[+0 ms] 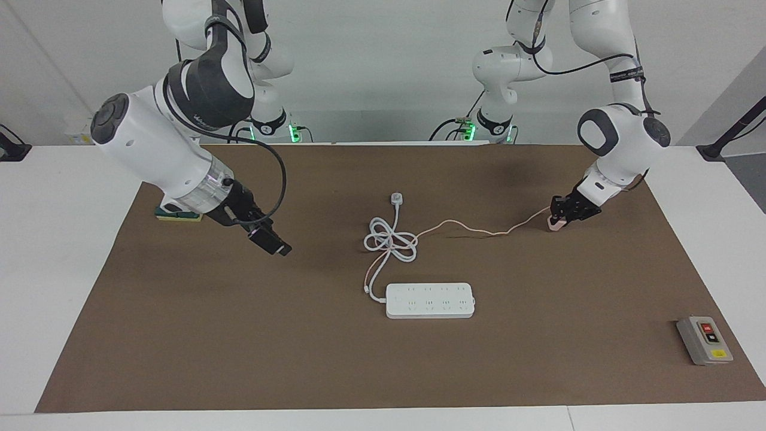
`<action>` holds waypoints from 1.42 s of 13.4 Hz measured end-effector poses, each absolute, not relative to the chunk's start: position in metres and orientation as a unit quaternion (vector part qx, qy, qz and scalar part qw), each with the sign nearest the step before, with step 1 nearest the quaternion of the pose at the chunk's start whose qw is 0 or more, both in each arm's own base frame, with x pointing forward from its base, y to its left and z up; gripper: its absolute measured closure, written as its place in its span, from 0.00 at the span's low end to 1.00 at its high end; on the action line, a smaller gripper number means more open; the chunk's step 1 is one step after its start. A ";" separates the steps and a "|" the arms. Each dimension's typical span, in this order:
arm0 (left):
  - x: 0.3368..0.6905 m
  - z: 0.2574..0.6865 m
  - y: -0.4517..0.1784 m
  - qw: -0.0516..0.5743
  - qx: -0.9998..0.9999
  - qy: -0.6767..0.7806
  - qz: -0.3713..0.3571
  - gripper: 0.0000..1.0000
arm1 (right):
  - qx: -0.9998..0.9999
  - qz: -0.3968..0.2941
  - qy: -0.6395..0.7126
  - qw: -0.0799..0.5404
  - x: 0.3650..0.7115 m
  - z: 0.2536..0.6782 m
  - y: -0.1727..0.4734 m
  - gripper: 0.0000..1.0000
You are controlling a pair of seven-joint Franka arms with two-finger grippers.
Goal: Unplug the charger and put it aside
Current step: 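Lower the plug onto the table with the left gripper while the right gripper withdraws, then open the left gripper and withdraw it from the pink plug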
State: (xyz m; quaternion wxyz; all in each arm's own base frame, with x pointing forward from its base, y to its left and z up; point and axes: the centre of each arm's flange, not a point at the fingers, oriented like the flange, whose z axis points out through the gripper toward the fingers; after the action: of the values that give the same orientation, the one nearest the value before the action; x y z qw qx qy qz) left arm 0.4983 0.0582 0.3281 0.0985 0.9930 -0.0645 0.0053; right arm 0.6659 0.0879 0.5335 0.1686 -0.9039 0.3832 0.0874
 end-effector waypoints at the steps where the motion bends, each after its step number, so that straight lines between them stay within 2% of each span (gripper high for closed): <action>1: 0.498 0.328 0.058 0.099 0.993 -0.064 0.006 0.71 | -0.921 0.078 0.347 0.159 0.663 0.536 0.079 0.00; 4: 0.496 0.325 0.069 0.102 0.993 -0.063 0.007 0.68 | -0.964 0.040 0.234 0.123 0.660 0.544 0.043 0.00; 5: 0.495 0.324 0.077 0.102 0.992 -0.068 0.009 0.64 | -0.975 0.027 0.193 0.109 0.659 0.548 0.031 0.00; 8: 0.491 0.326 0.106 0.109 0.992 -0.071 0.003 0.31 | -0.992 0.005 0.096 0.077 0.649 0.567 0.007 0.00; 11: 0.507 0.363 0.117 0.126 0.989 -0.077 -0.008 0.00 | -0.999 -0.001 0.035 0.041 0.631 0.594 -0.016 0.00; 14: 0.523 0.410 0.124 0.134 0.988 -0.075 -0.004 0.00 | -1.000 -0.006 -0.021 0.013 0.607 0.619 -0.025 0.00; 19: 0.542 0.475 0.117 0.102 0.995 -0.014 -0.012 0.00 | -0.999 0.020 -0.032 0.022 0.546 0.629 -0.041 0.00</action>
State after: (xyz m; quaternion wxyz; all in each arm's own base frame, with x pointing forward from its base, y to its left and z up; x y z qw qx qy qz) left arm 0.5416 0.1167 0.4750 0.1019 0.9946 -0.0142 -0.0121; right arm 0.5464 -0.0409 0.6288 0.0223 -0.9990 -0.0324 0.0201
